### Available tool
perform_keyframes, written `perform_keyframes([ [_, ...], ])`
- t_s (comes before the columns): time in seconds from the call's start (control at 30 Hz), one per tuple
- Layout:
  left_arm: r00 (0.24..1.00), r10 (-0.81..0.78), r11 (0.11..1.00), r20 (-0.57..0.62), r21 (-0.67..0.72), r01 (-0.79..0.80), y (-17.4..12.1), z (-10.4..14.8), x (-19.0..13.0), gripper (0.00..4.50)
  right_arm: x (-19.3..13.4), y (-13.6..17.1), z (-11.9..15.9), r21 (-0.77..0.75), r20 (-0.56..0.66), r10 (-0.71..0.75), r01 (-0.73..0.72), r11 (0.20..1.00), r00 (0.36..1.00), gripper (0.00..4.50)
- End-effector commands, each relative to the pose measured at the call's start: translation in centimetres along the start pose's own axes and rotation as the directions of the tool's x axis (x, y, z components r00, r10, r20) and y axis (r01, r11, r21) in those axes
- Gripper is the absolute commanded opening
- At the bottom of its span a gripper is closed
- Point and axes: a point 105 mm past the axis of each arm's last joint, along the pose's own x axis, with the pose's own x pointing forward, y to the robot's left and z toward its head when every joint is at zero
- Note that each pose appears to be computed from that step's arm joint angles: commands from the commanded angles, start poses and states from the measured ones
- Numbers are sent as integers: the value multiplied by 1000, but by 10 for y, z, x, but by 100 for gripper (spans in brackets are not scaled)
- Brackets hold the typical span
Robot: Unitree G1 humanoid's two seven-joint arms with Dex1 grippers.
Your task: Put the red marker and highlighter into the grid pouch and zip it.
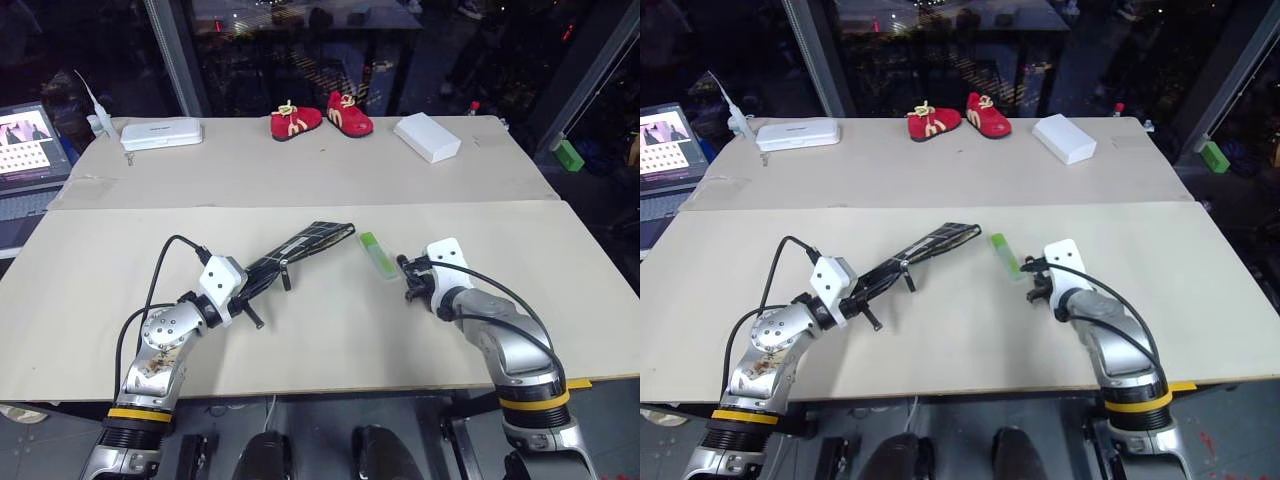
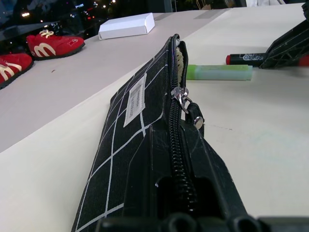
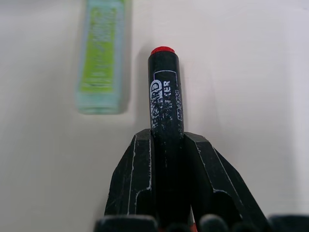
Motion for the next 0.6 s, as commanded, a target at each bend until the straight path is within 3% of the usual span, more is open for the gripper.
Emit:
perform_keyframes([
  [0.03, 999, 8, 1000, 31, 22, -9, 6, 11, -1, 0, -1, -24, 2, 4, 11, -95, 95, 995, 995, 49],
  [0.1, 999, 4, 1000, 32, 18, -5, 5, 11, 0, 0, -1, -27, 18, -7, 71, -83, 84, 996, 994, 49],
  [0.17, 999, -1, 1000, 34, 14, 1, 3, 12, 0, 0, -7, -20, 54, -129, 223, 21, 8, 992, 975, 49],
  [0.27, 999, -7, 1000, 33, 13, 7, 3, 11, 0, 0, -17, -10, 81, -270, 331, 147, -56, 961, 932, 49],
  [0.3, 999, -8, 1000, 33, 13, 8, 3, 11, 0, 0, -22, -5, 90, -373, 364, 206, -60, 926, 908, 49],
  [0.4, 999, -23, 1000, 33, 11, 22, 0, 12, 1, 0, -41, 27, 100, -771, 342, 442, -21, 636, 829, 49],
  [0.43, 999, -27, 1000, 33, 12, 27, 0, 12, 1, 0, -42, 34, 98, -821, 317, 483, -19, 570, 816, 49],
  [0.6, 999, -32, 999, 37, 11, 31, 1, 13, 3, 0, -36, 49, 105, -910, 295, 544, 58, 410, 785, 49],
])
